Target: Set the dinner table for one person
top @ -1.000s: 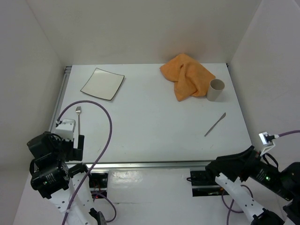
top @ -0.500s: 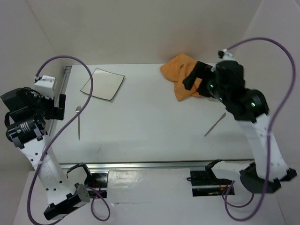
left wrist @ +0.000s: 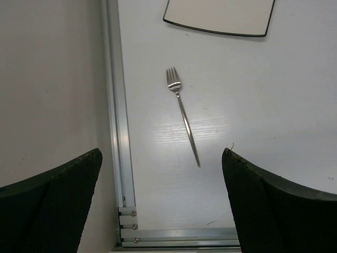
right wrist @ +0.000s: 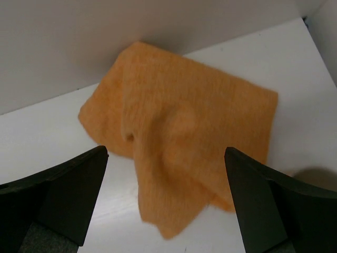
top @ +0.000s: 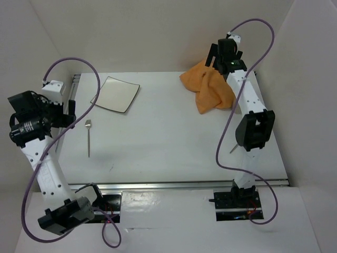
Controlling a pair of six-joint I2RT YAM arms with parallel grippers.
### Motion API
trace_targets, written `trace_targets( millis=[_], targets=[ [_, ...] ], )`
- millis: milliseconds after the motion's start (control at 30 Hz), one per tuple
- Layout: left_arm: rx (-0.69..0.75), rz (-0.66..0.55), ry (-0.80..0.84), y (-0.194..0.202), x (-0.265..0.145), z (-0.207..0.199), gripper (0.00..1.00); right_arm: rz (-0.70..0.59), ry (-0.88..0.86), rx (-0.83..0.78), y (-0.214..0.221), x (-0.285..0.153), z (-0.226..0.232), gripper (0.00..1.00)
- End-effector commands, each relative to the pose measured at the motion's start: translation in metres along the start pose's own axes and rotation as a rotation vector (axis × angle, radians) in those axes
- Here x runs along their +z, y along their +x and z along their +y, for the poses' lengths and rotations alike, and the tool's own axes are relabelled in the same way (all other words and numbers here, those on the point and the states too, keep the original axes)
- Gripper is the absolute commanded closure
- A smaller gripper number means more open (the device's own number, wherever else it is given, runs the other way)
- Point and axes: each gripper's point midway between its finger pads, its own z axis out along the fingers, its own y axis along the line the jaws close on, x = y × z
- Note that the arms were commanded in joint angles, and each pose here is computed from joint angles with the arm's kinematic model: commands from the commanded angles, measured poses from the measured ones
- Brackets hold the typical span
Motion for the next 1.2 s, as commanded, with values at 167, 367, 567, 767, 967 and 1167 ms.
trace_targets(
  millis=[167, 367, 567, 767, 967, 1167],
  targets=[
    [-0.093, 0.048, 0.141, -0.002, 0.045, -0.004, 0.00, -0.137, -0.135, -0.179, 0.014, 0.118, 0.041, 0.00],
    [-0.141, 0.099, 0.119, 0.004, 0.070, 0.010, 0.00, -0.083, -0.191, -0.192, 0.051, 0.140, 0.044, 0.00],
    [-0.138, 0.098, 0.108, -0.005, 0.074, 0.018, 0.00, -0.040, -0.107, -0.178, 0.062, 0.149, 0.025, 0.96],
    [-0.093, 0.107, 0.135, -0.006, 0.075, 0.012, 0.00, -0.170, -0.244, -0.175, -0.001, 0.045, 0.078, 1.00],
    [-0.005, 0.082, 0.241, -0.010, 0.073, -0.025, 0.00, -0.213, -0.386, -0.107, -0.027, -0.099, 0.121, 1.00],
    [0.042, 0.018, 0.439, -0.026, 0.067, -0.083, 0.00, -0.107, -0.410, -0.080, 0.032, -0.184, 0.130, 1.00]
  ],
)
